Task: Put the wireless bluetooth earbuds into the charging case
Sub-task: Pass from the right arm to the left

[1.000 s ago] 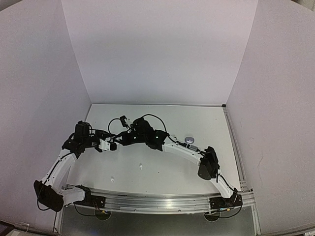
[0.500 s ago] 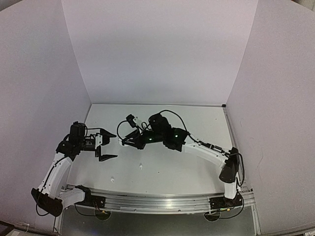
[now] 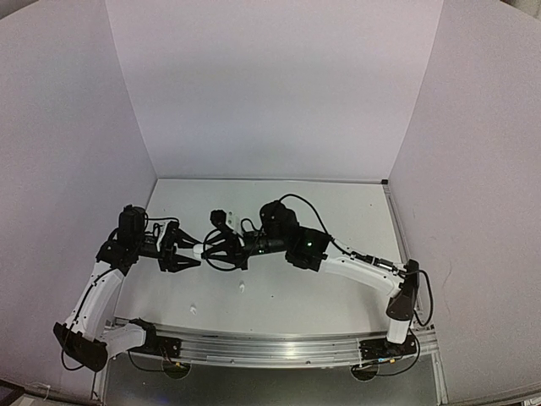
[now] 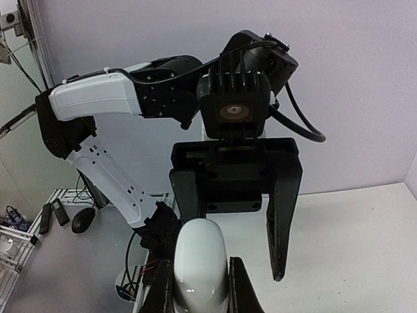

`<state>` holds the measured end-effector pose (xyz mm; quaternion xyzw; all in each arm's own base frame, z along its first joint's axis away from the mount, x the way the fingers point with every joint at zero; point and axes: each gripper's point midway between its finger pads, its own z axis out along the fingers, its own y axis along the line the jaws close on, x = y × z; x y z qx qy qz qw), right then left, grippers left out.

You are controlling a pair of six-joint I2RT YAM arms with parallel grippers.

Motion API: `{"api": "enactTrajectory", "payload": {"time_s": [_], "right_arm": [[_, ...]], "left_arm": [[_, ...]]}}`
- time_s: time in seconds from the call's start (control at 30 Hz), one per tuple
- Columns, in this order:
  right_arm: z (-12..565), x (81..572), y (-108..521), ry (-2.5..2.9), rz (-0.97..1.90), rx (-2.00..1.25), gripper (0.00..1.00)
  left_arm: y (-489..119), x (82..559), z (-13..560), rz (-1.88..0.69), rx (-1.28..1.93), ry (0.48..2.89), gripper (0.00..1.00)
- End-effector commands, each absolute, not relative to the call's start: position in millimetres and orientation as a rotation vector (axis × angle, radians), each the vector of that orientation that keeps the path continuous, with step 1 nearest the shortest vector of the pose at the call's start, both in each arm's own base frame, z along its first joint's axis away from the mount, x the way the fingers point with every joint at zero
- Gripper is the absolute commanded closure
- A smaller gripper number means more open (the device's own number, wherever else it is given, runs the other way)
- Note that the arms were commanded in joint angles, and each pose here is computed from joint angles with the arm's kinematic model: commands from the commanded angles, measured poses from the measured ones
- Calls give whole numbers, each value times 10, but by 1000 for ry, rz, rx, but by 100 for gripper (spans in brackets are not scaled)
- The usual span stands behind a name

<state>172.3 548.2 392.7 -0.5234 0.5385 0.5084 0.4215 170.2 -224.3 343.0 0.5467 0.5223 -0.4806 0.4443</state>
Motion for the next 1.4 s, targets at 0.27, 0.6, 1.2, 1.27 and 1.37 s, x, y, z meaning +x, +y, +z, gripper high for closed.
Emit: {"api": "enactTrajectory", "payload": {"time_s": [0.27,0.6,1.2,1.27,1.37], "right_arm": [[3923,1827,5633,1313,1199,-1264,100],[3899,1827,5661,1318,1205,-1264,100],[4039,1839,5664,1222,1234,-1197,100],[4037,1841,5665,1221,1233,-1194,100],[4043,1850,5654,1219,1228,-1187,100]], "left_arm": [[-2255,1540,3636,-1238,1387,1192,60],[-2256,1542,3642,-1239,1386,1193,80],[-2269,1600,3665,-1273,1332,1240,72],[-2270,1602,3665,-1272,1332,1237,73],[-2272,1608,3659,-1271,1334,1237,74]]}}
